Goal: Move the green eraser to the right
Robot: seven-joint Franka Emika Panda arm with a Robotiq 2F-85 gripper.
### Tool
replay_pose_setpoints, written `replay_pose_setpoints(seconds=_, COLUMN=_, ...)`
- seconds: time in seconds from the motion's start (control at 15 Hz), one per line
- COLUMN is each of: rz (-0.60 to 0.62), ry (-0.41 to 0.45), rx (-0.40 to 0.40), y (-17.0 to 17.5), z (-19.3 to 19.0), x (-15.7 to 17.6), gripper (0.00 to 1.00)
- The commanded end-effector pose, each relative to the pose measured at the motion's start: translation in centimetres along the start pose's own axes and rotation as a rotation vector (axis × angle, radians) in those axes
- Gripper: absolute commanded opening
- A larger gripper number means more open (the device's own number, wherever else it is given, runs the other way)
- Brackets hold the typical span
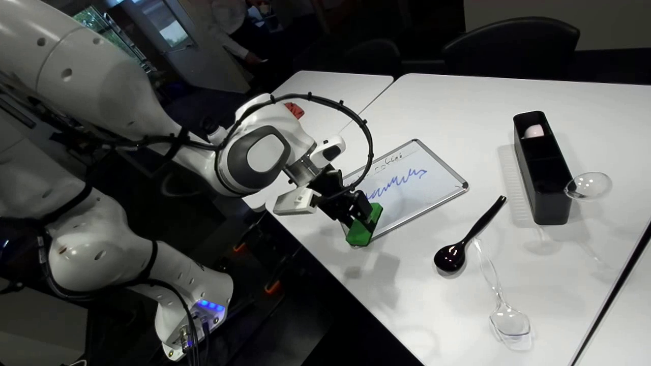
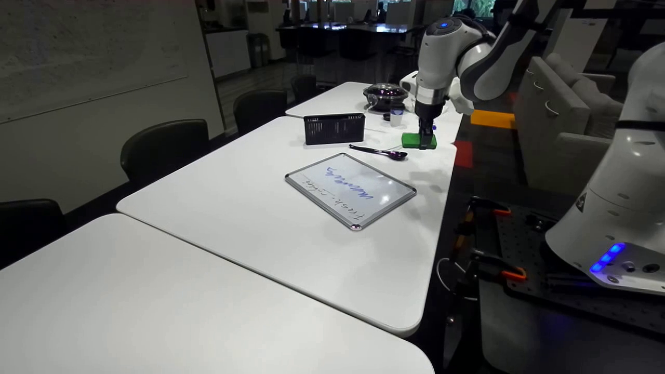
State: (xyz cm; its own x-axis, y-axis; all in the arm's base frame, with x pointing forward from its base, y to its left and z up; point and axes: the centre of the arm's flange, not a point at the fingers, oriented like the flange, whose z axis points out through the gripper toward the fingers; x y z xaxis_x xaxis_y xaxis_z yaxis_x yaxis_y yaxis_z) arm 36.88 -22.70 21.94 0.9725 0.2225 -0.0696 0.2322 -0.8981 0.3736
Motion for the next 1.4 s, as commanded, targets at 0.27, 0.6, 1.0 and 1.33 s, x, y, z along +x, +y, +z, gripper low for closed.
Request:
replay_pose_setpoints(seconds=0.27, rz=0.063, ry=-0.022, rx=0.018, y=1.4, z=1.5, x=-1.2, gripper=0.33)
replay_pose_setpoints(seconds=0.6, rz=0.135, ry=-0.049, rx=0.101, y=5.1, z=6.3, x=-1.0, gripper=0.33)
replay_pose_setpoints(seconds=1.0, rz=0.117, ry=-0.071, rx=0.076, y=6.7, z=10.2, x=-0.3, gripper=0.33)
replay_pose_setpoints(seconds=1.33, rz=0.065, ry=-0.1, rx=0.075, y=6.0, z=12.6, x=1.6, gripper=0.33)
